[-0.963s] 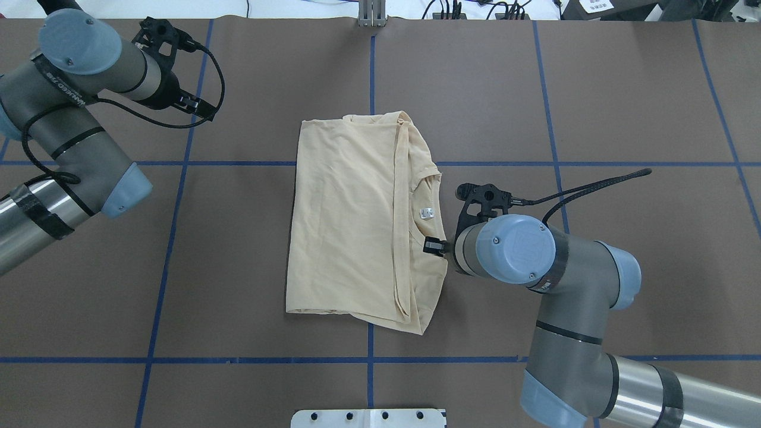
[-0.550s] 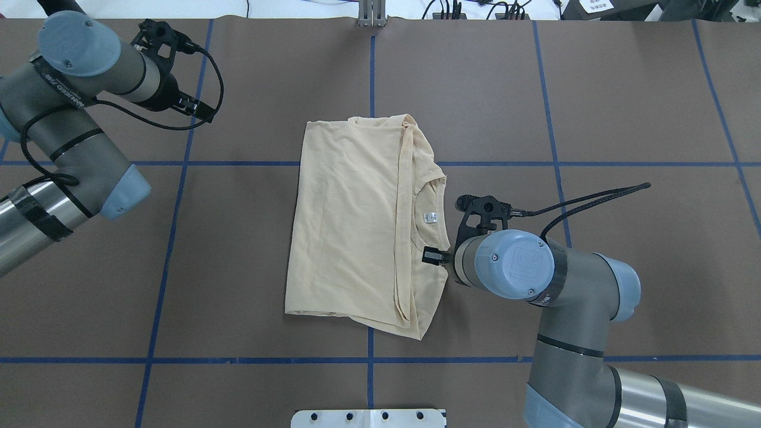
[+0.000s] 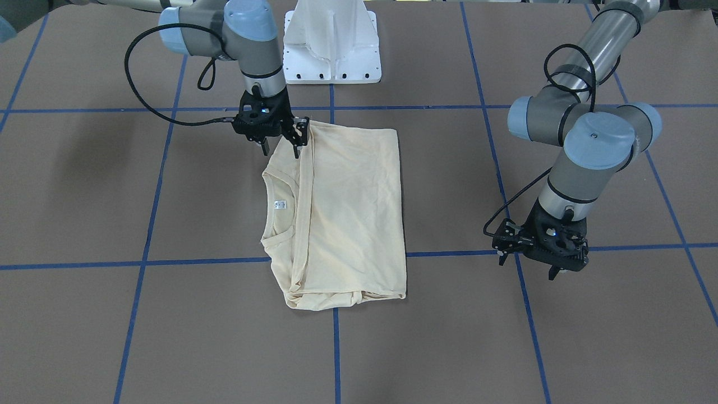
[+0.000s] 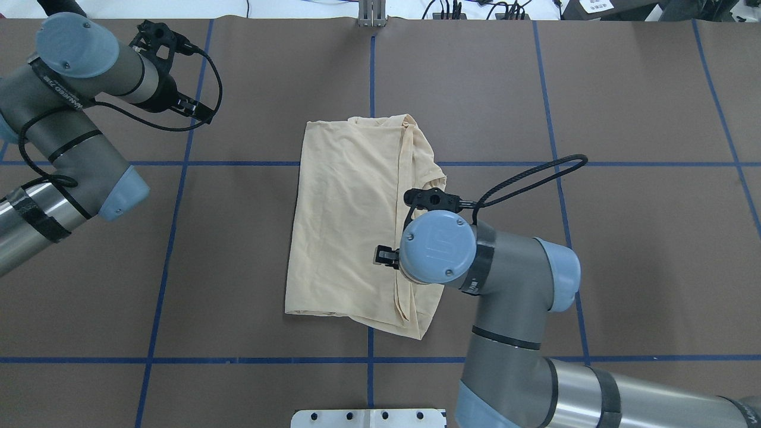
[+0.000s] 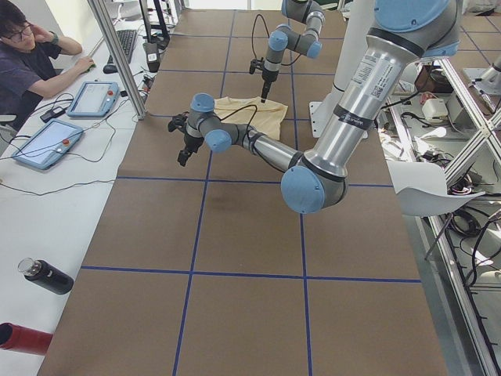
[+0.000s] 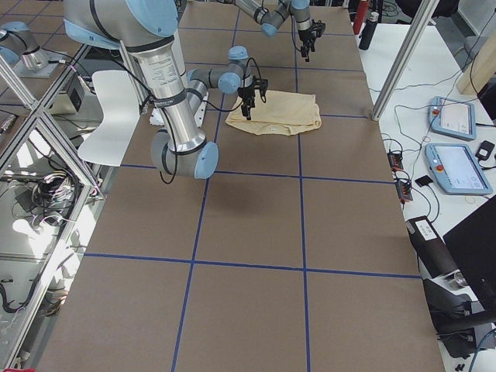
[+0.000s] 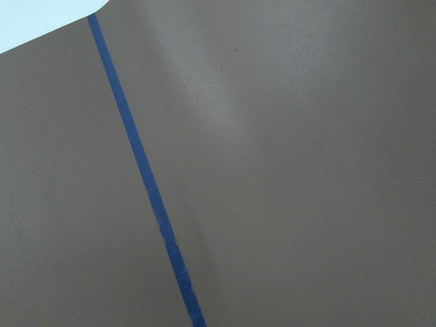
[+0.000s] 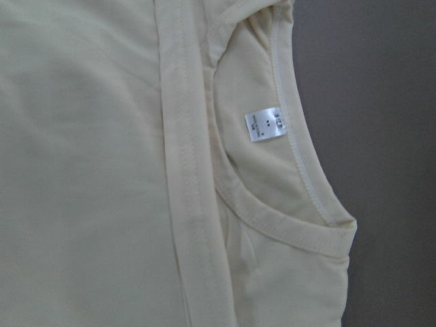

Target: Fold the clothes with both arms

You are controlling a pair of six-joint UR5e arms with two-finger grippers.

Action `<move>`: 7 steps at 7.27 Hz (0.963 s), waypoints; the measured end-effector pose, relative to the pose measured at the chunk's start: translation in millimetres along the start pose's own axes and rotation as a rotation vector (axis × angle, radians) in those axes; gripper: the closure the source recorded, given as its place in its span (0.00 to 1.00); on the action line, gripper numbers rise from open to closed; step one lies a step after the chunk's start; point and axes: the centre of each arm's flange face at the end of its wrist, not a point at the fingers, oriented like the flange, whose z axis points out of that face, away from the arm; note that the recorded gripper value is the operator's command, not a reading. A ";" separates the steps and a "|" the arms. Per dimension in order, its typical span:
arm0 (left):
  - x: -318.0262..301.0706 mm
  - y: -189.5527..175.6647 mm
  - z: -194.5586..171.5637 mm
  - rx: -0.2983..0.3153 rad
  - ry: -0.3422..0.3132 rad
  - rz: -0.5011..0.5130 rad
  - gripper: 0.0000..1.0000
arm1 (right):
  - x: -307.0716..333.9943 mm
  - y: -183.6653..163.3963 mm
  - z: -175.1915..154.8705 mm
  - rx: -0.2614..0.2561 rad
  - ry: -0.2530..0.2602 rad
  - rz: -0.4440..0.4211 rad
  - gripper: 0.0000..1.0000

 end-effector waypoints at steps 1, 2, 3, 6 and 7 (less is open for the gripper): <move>0.5 0.0 -0.9 0.001 0.002 -0.001 0.00 | -12.5 13.9 6.0 -0.028 0.027 -0.022 0.30; 1.4 0.1 -1.6 -0.001 0.007 -0.005 0.00 | -16.9 23.4 10.6 -0.044 0.041 -0.070 0.40; 2.1 0.5 -1.9 -0.004 0.014 -0.008 0.00 | -17.2 29.5 14.4 -0.059 0.049 -0.147 0.43; 1.2 2.1 -0.9 -0.009 0.016 -0.012 0.00 | -17.6 47.0 22.6 -0.096 0.055 -0.308 0.53; -0.5 4.2 0.3 -0.012 0.014 -0.013 0.00 | -18.1 52.6 24.5 -0.105 0.060 -0.338 0.64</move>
